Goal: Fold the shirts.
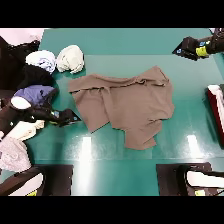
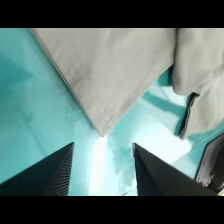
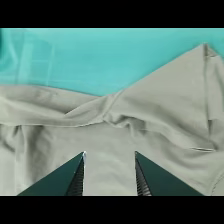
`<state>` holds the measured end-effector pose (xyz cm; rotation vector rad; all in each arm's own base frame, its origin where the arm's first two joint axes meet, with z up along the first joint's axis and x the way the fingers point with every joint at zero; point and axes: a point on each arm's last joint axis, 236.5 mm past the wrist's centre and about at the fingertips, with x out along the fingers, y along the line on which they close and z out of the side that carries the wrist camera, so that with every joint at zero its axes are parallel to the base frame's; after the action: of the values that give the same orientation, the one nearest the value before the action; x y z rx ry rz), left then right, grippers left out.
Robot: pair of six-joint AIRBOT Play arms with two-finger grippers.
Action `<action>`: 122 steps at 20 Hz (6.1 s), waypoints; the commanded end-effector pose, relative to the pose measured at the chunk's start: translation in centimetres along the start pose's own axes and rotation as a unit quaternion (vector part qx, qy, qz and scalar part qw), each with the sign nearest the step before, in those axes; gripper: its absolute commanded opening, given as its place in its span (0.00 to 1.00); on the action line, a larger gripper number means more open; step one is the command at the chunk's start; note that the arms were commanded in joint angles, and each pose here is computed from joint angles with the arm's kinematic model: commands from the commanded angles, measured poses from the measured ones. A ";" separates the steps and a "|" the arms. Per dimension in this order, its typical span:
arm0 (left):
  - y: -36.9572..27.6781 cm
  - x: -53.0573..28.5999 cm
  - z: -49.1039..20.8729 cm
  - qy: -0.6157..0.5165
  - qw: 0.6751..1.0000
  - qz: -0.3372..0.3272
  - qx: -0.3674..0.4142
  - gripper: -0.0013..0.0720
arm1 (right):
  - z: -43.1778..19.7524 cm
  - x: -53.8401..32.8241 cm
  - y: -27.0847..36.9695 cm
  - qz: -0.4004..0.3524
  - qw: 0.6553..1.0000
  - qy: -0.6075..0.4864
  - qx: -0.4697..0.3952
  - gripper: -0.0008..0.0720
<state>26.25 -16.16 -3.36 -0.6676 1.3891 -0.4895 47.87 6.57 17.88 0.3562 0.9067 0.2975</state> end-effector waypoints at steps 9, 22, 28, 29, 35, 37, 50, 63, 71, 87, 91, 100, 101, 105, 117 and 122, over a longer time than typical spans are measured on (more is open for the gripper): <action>0.3 5.0 -2.9 0.021 1.000 0.011 -0.010 0.60 | -1.0 0.0 1.1 0.013 1.000 0.019 -0.006 0.50; -2.4 6.6 0.2 -0.020 0.999 0.004 0.028 0.05 | -4.6 -0.9 -0.1 0.011 0.995 0.098 -0.016 0.50; -8.2 1.9 4.9 -0.034 0.982 0.026 0.186 0.05 | -13.8 -2.0 -4.7 -0.004 0.979 0.201 0.039 0.47; -8.6 1.0 5.4 -0.033 0.978 0.038 0.204 0.05 | -15.6 -1.8 -5.9 -0.012 0.977 0.202 0.064 0.47; -9.6 -0.1 5.5 -0.025 0.972 0.045 0.228 0.05 | -26.9 1.4 -11.8 -0.055 0.960 0.197 0.192 0.71; -9.5 -0.1 5.1 -0.015 0.973 0.044 0.228 0.05 | -28.5 2.3 -12.9 -0.064 0.955 0.197 0.213 0.74; -9.3 -0.1 4.3 0.002 0.973 0.044 0.227 0.05 | -28.2 6.2 -12.8 -0.022 0.949 0.181 0.257 0.35; -24.6 -24.0 12.4 -0.280 0.878 0.063 0.382 0.05 | -1.6 -15.9 -1.3 -0.028 0.975 -0.221 -0.014 0.03; -36.2 -43.7 2.1 -0.520 0.703 0.049 0.483 0.05 | 3.4 -38.2 12.3 -0.058 0.870 -0.456 -0.178 0.03; -14.6 -21.3 13.0 -0.207 0.905 0.203 0.313 0.05 | -4.8 -12.0 -7.2 -0.157 0.985 0.058 0.043 0.03; -8.9 -13.1 18.8 -0.165 0.925 0.212 0.270 0.05 | -5.7 -1.4 -9.7 -0.141 0.985 0.091 0.048 0.03; -3.9 -9.9 21.4 -0.126 0.927 0.265 0.232 0.73 | -3.2 3.8 -11.8 -0.142 0.988 0.033 0.048 0.65; -3.5 -10.5 20.5 -0.106 0.927 0.277 0.230 0.68 | -3.2 2.8 -11.7 -0.143 0.988 0.035 0.049 0.65; -1.8 -10.4 15.7 -0.047 0.950 0.249 0.184 0.67 | -3.2 -1.0 -10.3 -0.143 0.989 0.032 0.027 0.61; 5.0 -1.6 -3.1 0.047 0.996 0.074 -0.016 0.67 | -3.2 -2.4 -5.3 -0.118 0.993 0.019 -0.024 0.61; 5.6 -1.0 -4.1 0.058 0.995 0.075 -0.021 0.67 | -3.3 -2.3 -5.0 -0.116 0.993 0.022 -0.028 0.61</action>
<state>22.71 -11.81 -5.89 -0.5631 1.5290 -0.3795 44.41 1.45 15.46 0.1936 0.9710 0.1103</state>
